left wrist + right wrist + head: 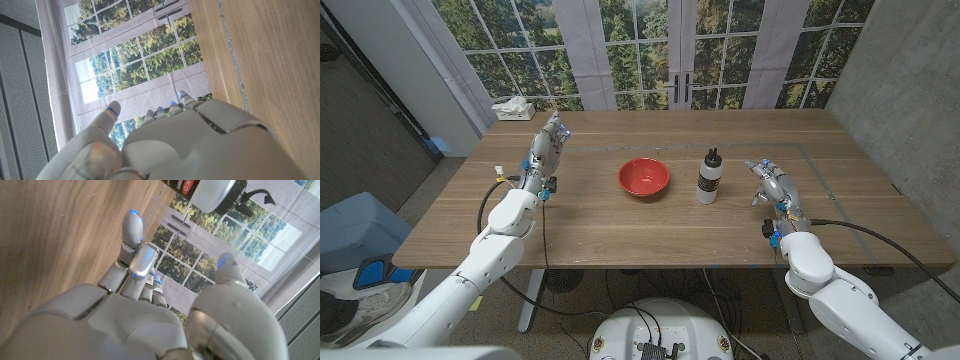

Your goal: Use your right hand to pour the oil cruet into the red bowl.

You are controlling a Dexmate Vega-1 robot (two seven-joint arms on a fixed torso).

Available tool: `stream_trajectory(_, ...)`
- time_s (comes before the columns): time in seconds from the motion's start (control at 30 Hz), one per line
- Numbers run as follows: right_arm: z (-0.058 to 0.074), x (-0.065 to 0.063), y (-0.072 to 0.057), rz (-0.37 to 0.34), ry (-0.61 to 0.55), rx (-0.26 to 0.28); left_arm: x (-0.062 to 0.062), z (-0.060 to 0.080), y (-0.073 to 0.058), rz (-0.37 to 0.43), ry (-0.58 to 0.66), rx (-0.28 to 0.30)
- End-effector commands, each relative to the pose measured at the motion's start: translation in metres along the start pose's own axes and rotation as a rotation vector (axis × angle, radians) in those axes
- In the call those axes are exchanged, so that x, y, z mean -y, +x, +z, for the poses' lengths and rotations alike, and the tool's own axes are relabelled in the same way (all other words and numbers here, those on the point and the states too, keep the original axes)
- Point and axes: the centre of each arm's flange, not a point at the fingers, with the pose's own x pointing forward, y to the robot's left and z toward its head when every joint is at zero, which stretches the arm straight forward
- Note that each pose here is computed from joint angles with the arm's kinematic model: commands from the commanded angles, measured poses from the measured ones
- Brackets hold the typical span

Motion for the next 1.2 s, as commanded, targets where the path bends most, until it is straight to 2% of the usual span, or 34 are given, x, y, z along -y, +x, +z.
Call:
stream_trajectory(0.03, 0.003, -0.017, -0.016, 0.010, -0.037, -0.031, -0.003, 0.004, -0.003, -0.002, 0.001, 0.003)
stream_trajectory(0.7, 0.000, -0.044, -0.025, 0.065, 0.016, -0.028, -0.007, 0.006, -0.003, -0.014, 0.000, 0.006)
stream_trajectory(0.83, 0.001, -0.048, -0.025, 0.082, 0.007, -0.037, -0.008, 0.006, -0.003, -0.017, 0.000, 0.006)
stream_trajectory(0.97, 0.002, -0.053, -0.026, 0.064, -0.017, -0.034, -0.008, 0.006, -0.003, -0.017, -0.002, 0.008)
stream_trajectory(1.03, 0.003, -0.054, -0.025, 0.082, -0.028, -0.044, -0.008, 0.006, -0.004, -0.017, -0.002, 0.008)
stream_trajectory(1.17, 0.003, -0.058, -0.025, 0.063, -0.032, -0.037, -0.008, 0.007, -0.005, -0.015, -0.002, 0.008)
stream_trajectory(1.2, 0.003, -0.058, -0.024, 0.077, -0.030, -0.046, -0.008, 0.007, -0.005, -0.015, -0.003, 0.008)
